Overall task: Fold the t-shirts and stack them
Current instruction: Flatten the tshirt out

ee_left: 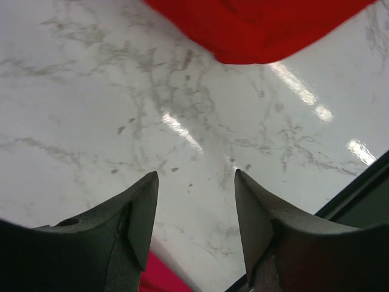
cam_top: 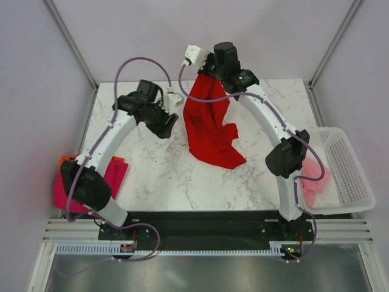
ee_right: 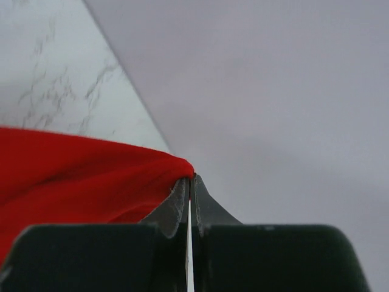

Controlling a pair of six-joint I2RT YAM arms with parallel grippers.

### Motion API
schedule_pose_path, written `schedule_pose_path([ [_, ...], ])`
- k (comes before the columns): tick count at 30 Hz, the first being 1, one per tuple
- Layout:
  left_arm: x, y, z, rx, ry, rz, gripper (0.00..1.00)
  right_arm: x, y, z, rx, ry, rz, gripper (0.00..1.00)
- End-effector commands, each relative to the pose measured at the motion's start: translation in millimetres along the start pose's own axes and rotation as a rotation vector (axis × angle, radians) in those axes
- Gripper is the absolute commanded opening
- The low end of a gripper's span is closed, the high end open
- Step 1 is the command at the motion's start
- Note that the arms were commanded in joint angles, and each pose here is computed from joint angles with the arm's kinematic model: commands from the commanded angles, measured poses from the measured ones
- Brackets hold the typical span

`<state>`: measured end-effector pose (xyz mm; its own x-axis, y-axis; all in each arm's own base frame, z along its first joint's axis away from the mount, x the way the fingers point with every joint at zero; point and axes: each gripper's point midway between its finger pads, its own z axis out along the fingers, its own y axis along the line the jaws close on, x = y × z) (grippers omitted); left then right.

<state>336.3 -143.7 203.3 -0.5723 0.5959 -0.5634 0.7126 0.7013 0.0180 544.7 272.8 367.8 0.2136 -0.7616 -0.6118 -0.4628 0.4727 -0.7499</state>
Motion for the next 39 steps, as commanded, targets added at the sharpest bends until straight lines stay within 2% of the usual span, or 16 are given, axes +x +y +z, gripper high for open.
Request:
schedule_pose_path([
  [1,-9.0,-53.4,38.2,0.161,0.017,0.069,0.60,40.3,-20.4,4.4,0.115,0.120,0.077,0.00],
  [6,-19.5,-91.1,96.7,0.251,0.086,0.033,0.58,72.7,-15.2,6.9,0.110,0.203,0.067,0.00],
  [8,-31.7,-106.1,104.9,0.296,0.076,0.037,0.56,89.0,-21.4,5.8,0.126,0.239,0.070,0.00],
  [11,-34.9,-135.1,132.3,0.326,0.119,0.087,0.56,111.3,-29.8,3.1,0.142,0.281,0.096,0.00],
  [14,-57.9,-154.6,152.8,0.317,0.106,0.143,0.58,125.1,-27.9,0.5,0.133,0.315,0.106,0.00],
  [15,-51.1,-163.4,168.8,0.313,0.143,0.162,0.61,127.0,-27.0,-0.1,0.130,0.319,0.106,0.00],
  [19,-52.9,-178.2,192.3,0.296,0.173,0.192,0.68,137.3,-28.9,-5.7,0.135,0.340,0.130,0.00],
  [22,-45.9,-184.7,208.5,0.270,0.209,0.207,0.69,142.5,-28.4,-7.4,0.129,0.347,0.140,0.00],
  [31,-36.0,-184.1,221.4,0.192,0.250,0.259,0.66,150.9,-22.4,-12.0,0.111,0.354,0.177,0.00],
  [32,-33.2,-184.8,221.9,0.187,0.256,0.267,0.64,152.3,-21.8,-12.4,0.110,0.357,0.179,0.00],
  [34,-27.9,-181.9,224.3,0.178,0.272,0.270,0.52,155.3,-20.6,-11.4,0.108,0.361,0.183,0.00],
  [35,-24.1,-179.4,225.2,0.167,0.284,0.277,0.43,156.5,-21.4,-11.5,0.111,0.362,0.195,0.00],
  [36,-25.0,-178.3,219.2,0.166,0.285,0.285,0.17,155.9,-22.1,-11.5,0.115,0.360,0.199,0.00],
  [37,-22.0,-175.4,214.9,0.160,0.293,0.295,0.05,156.0,-27.1,-13.2,0.127,0.358,0.209,0.00],
  [39,-28.1,-165.3,197.1,0.149,0.265,0.292,0.02,153.2,-34.0,-18.5,0.145,0.349,0.235,0.00],
])
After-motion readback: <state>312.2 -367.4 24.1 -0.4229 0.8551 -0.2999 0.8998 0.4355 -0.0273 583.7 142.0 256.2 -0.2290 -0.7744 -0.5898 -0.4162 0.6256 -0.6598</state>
